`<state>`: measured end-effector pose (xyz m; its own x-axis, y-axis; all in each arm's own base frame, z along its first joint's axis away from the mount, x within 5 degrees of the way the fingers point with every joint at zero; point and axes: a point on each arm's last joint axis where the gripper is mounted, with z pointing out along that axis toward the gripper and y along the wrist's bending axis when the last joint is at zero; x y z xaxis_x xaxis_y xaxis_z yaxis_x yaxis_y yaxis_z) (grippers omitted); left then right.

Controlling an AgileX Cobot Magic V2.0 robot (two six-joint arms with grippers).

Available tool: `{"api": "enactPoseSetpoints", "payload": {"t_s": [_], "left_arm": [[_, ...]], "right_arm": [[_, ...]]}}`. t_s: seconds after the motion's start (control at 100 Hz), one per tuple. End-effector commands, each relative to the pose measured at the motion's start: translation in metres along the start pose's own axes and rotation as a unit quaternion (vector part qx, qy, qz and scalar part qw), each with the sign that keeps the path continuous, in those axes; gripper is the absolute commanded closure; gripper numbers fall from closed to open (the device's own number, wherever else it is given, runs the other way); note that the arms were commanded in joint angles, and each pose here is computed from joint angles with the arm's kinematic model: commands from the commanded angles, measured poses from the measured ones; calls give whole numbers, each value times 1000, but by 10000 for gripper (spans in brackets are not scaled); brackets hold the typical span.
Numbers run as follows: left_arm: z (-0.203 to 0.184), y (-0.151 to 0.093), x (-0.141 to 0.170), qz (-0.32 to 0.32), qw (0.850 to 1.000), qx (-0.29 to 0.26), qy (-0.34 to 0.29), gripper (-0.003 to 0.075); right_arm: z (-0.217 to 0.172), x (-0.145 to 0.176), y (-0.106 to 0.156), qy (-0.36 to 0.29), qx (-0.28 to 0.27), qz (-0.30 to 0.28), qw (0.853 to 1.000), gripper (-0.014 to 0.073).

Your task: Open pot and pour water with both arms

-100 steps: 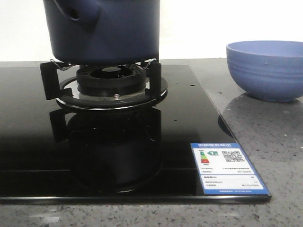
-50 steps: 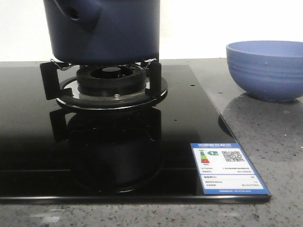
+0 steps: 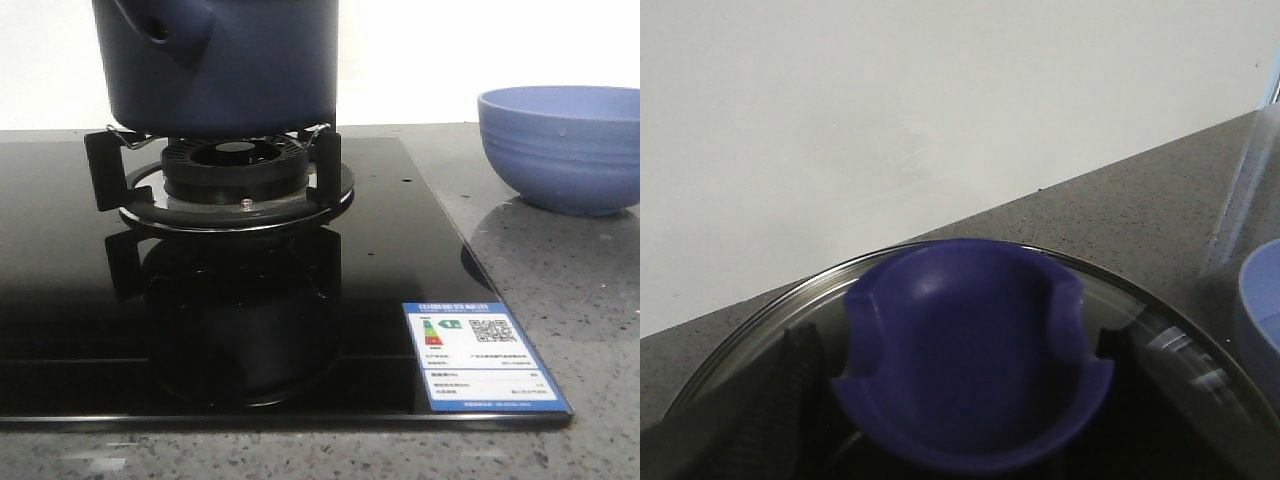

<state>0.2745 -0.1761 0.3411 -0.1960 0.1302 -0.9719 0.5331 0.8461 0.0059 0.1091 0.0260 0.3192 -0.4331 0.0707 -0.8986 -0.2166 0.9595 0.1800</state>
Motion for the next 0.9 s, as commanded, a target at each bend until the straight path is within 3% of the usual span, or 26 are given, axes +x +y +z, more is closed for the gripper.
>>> {"api": "enactPoseSetpoints", "payload": {"t_s": [0.0,0.26,0.55,0.89], "left_arm": [[-11,1,-24,-1,998,-10,-58,230],[-11,1,-24,-1,998,-10,-58,398],[-16,2,-28,-1,998,-10,-67,405],[-65,4,-61,-3,990,-13,-139,405]], "right_arm": [[-3,-15,1,-41,2,-2,999,179],[-3,-15,1,-41,2,-2,999,179],[-3,-15,1,-41,2,-2,999,179],[2,-16,-1,-32,6,-5,999,179]]}}
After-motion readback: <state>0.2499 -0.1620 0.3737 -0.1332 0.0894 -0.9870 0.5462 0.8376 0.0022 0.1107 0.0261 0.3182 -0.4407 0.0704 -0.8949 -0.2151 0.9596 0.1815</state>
